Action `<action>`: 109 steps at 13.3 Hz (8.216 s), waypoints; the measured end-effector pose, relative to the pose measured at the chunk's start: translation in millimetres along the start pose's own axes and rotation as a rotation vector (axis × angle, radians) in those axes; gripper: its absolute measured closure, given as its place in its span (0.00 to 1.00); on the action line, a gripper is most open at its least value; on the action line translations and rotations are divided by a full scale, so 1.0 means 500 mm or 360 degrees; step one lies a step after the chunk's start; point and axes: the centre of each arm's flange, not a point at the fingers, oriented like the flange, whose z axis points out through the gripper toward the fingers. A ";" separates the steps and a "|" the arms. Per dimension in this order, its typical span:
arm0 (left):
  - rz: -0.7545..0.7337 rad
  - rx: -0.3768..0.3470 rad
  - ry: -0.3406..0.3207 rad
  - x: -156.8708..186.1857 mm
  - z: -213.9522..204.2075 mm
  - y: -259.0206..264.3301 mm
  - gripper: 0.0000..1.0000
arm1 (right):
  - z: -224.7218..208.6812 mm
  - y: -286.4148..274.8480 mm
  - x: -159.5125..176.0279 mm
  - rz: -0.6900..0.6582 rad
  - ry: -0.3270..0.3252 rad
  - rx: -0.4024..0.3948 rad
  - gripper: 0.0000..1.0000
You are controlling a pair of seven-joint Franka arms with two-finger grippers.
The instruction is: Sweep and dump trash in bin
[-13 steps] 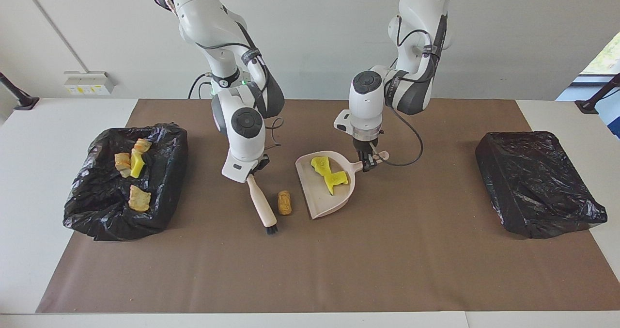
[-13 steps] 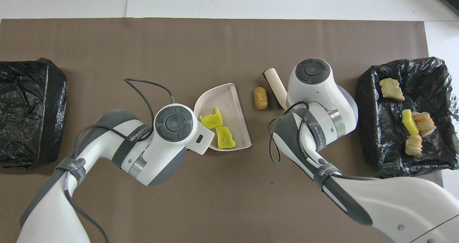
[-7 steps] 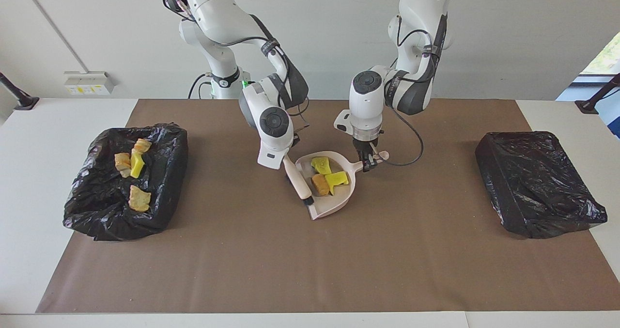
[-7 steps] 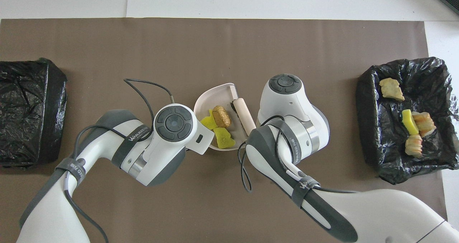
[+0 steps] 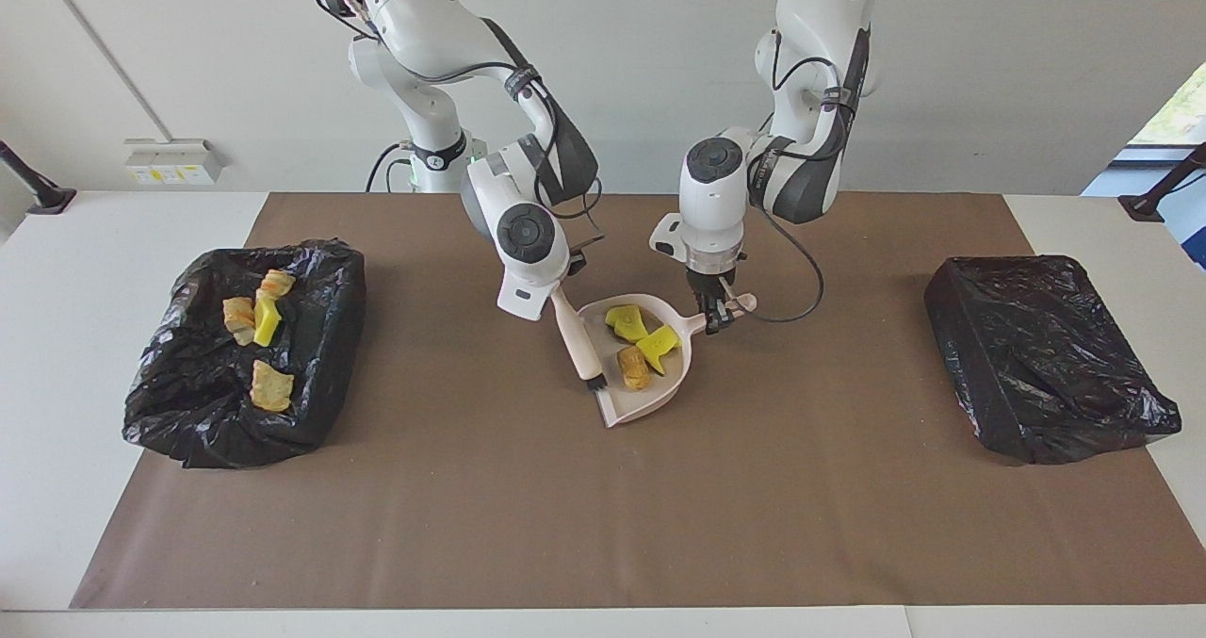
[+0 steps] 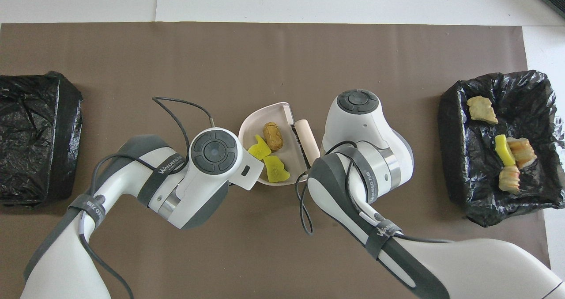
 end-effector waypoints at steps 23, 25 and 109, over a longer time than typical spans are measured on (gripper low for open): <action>-0.0010 0.0041 0.0002 -0.107 -0.037 -0.104 0.69 | -0.136 -0.079 -0.372 0.0556 -0.0034 -0.0061 0.74; -0.0016 0.0062 -0.0010 -0.171 -0.079 -0.145 0.69 | -0.112 -0.089 -0.366 0.0551 -0.0042 -0.0010 0.74; -0.1436 -0.0110 -0.0090 -0.040 -0.159 -0.122 0.69 | -0.561 0.434 -0.439 0.0771 0.0763 -0.0017 0.00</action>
